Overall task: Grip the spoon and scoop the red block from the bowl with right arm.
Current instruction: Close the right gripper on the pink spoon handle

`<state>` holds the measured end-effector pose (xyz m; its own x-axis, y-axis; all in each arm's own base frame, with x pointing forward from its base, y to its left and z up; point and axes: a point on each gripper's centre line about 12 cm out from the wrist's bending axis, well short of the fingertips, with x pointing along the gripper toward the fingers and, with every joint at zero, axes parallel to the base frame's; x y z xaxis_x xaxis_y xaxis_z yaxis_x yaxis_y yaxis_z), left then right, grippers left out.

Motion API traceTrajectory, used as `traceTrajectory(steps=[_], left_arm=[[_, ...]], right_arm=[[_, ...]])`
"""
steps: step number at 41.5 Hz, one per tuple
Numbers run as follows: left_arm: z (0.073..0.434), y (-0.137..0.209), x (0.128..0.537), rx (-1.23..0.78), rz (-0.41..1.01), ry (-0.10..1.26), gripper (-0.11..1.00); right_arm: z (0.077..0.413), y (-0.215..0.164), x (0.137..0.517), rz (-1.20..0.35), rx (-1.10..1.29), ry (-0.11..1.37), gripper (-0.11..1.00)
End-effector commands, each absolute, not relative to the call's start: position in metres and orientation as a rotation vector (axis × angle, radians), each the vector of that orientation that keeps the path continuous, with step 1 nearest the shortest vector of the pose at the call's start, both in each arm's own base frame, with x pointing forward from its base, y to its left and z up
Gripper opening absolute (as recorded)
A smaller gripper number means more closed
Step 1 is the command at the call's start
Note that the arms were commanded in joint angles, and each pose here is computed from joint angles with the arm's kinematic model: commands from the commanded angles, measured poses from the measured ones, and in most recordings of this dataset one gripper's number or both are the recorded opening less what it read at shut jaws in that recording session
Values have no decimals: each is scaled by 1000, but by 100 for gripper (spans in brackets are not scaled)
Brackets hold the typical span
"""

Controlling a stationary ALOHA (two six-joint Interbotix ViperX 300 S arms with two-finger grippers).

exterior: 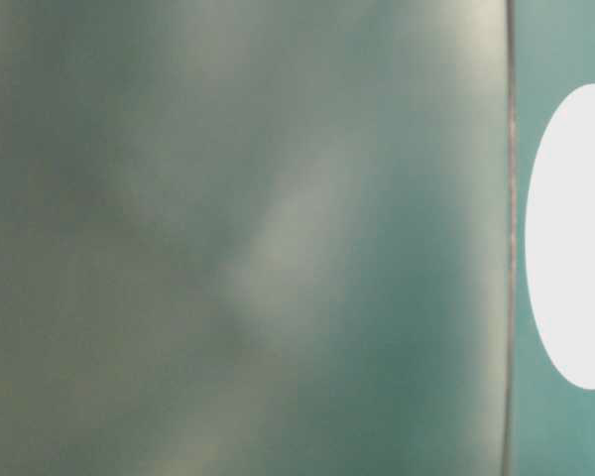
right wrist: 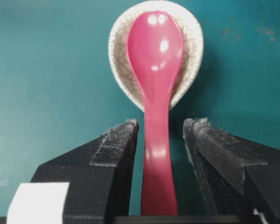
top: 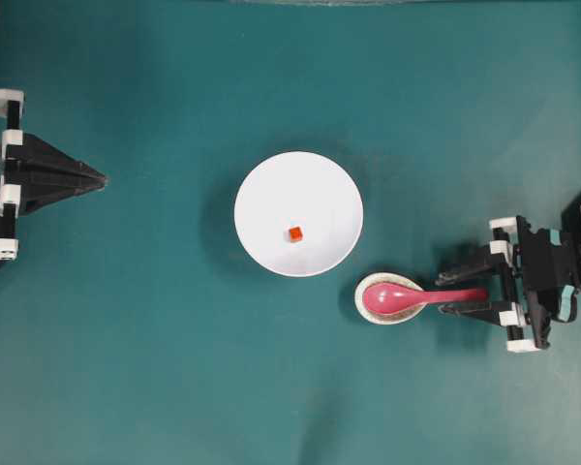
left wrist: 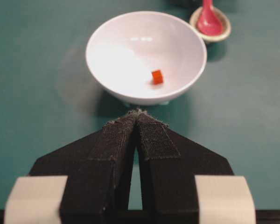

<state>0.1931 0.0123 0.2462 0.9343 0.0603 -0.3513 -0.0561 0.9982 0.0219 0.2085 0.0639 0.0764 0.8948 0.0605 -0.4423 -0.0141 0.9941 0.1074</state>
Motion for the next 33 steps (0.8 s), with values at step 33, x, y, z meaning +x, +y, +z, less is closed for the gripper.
traceTrajectory(steps=[33], left_arm=[[251, 13, 196, 16, 62, 347, 0]], right_arm=[[83, 68, 213, 54, 110, 425, 30]])
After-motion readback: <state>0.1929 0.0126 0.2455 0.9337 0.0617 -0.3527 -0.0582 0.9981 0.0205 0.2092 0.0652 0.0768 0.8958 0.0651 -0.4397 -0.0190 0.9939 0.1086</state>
